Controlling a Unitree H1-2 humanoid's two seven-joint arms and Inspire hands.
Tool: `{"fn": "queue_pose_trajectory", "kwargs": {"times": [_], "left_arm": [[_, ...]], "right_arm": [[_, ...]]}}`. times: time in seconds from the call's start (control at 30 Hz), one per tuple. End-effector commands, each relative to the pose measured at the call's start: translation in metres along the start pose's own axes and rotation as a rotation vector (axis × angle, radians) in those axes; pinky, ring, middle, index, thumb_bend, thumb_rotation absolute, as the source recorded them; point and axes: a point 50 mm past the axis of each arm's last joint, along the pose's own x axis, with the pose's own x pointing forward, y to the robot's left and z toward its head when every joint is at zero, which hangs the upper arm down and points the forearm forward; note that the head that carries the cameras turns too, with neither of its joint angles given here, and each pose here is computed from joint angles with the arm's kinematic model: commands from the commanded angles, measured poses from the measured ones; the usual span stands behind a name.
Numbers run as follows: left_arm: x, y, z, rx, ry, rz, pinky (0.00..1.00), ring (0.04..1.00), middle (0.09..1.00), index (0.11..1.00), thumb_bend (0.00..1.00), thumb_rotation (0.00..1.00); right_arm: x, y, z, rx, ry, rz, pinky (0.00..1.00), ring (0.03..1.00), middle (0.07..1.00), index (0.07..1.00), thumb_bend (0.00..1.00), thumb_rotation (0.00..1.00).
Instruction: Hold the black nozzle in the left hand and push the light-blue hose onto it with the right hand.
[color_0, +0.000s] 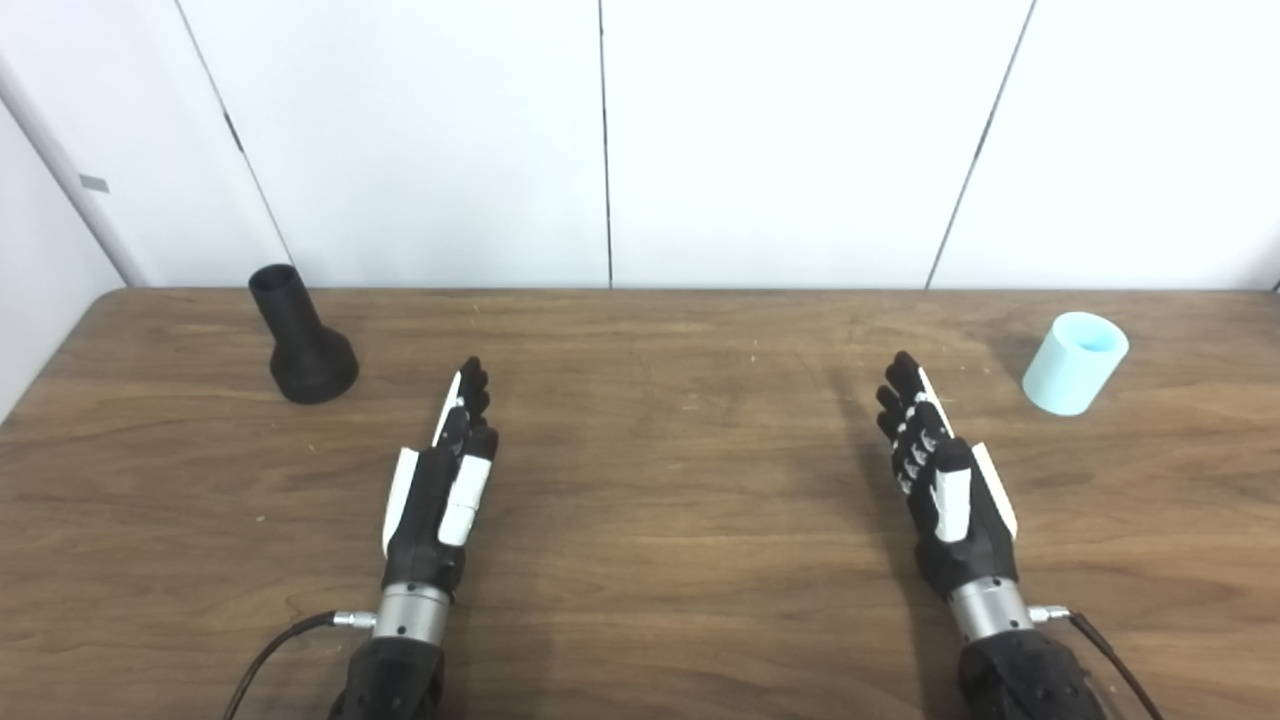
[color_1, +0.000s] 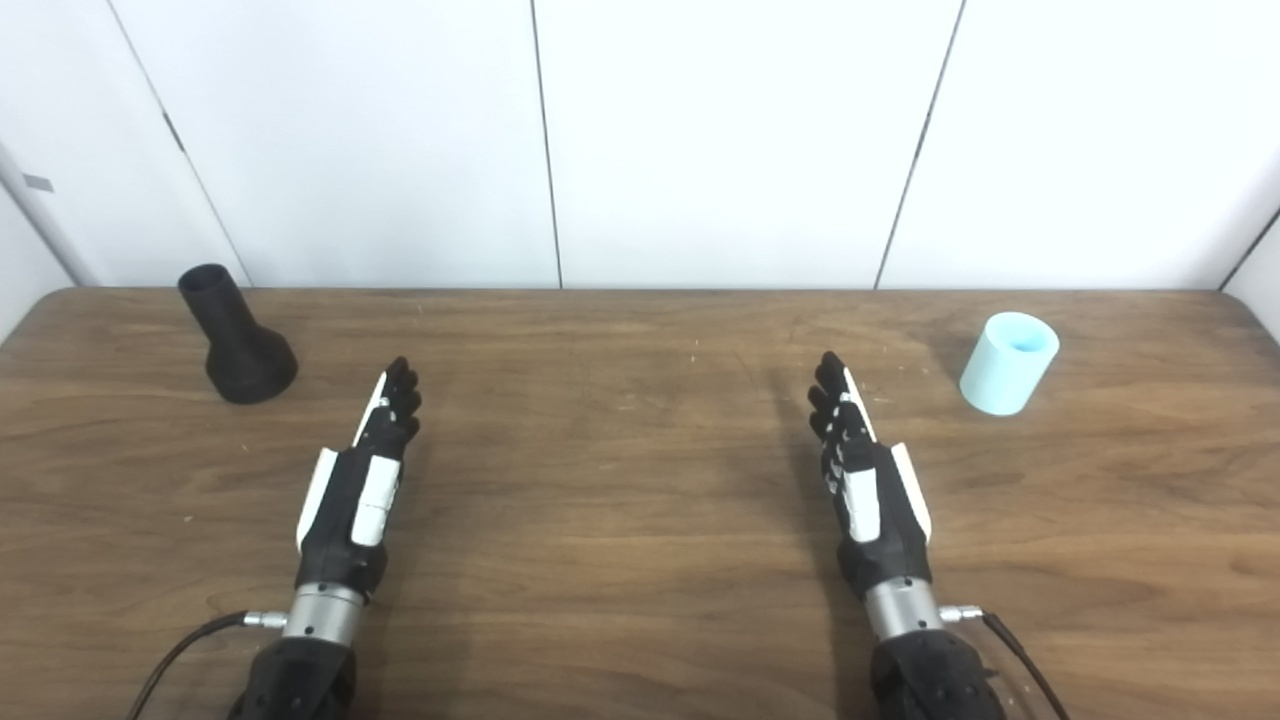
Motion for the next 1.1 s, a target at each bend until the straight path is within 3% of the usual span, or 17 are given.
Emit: {"fn": "queue_pose_trajectory", "kwargs": {"times": [0.0, 0.23, 1.07], "left_arm": [[0.0091, 0.001, 0.0123, -0.003, -0.066, 0.003, 1.0, 1.0, 1.0, 1.0, 0.99, 0.98], [0.0091, 0.0012, 0.0124, 0.004, -0.068, 0.0, 1.0, 1.0, 1.0, 1.0, 0.95, 0.99], [0.0088, 0.0014, 0.0106, -0.004, -0.059, 0.0, 1.0, 1.0, 1.0, 1.0, 0.97, 0.99]], "right_arm": [[0.0071, 0.0038, 0.0159, 0.007, -0.07, 0.007, 1.0, 1.0, 1.0, 1.0, 0.82, 1.0], [0.0066, 0.0042, 0.0171, 0.003, -0.07, 0.008, 1.0, 1.0, 1.0, 1.0, 0.82, 1.0], [0.0061, 0.004, 0.0165, -0.007, -0.067, 0.007, 1.0, 1.0, 1.0, 1.0, 0.81, 1.0]]}}
